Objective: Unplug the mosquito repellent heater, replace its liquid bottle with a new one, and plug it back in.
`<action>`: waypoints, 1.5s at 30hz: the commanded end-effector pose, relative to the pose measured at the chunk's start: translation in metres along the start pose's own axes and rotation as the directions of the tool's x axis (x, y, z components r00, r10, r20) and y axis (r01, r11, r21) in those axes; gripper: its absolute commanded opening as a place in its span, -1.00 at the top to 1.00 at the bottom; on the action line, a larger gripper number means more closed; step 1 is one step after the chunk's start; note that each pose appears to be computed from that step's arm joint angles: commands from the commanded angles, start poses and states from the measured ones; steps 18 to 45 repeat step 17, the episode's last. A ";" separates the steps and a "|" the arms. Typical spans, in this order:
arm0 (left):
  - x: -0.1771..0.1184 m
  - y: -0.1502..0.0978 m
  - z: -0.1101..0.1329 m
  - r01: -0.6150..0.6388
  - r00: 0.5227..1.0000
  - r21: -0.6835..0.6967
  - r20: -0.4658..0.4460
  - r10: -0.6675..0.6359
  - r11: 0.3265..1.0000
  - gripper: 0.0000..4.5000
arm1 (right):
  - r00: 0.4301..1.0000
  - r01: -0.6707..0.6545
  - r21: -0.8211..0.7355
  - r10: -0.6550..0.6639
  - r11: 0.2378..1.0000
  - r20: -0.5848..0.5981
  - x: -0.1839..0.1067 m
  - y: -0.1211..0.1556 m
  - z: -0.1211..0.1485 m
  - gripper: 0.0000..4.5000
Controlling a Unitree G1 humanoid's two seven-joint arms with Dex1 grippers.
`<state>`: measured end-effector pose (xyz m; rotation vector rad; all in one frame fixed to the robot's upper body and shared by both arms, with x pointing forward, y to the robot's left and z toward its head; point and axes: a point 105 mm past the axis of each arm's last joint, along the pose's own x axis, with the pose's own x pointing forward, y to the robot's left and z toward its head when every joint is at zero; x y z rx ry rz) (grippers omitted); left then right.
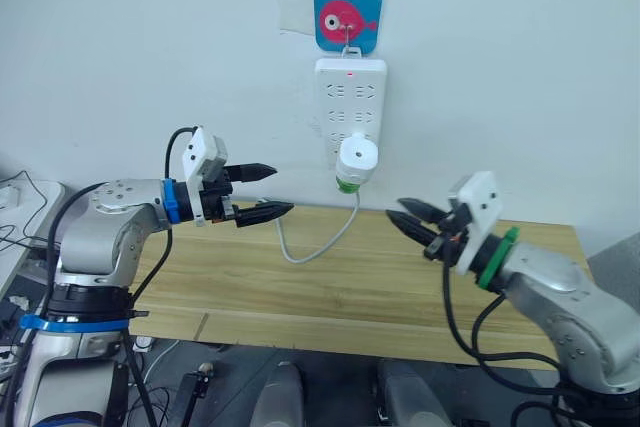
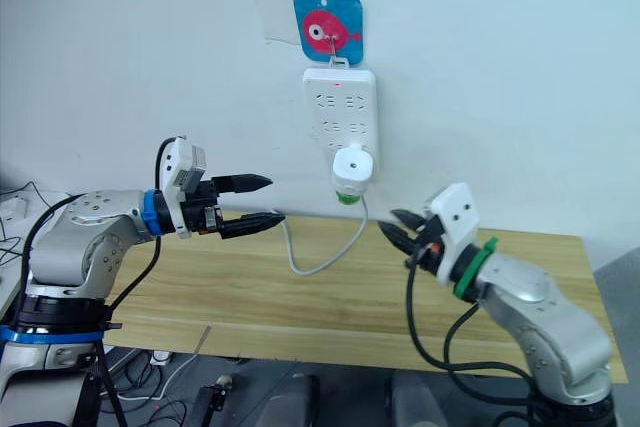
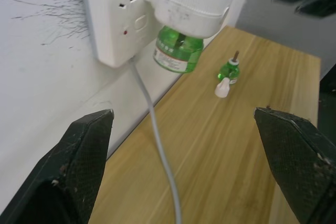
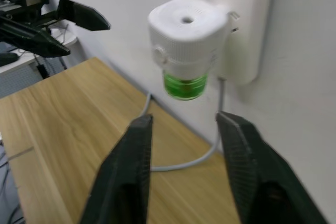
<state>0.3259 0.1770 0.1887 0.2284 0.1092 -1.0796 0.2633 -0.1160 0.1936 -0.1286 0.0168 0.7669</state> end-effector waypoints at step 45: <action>-0.017 0.003 0.002 -0.045 0.999 0.095 -0.010 0.046 0.994 -1.00 | 1.000 0.015 -0.137 -0.017 0.990 -0.014 -0.030 -0.011 -0.006 -0.99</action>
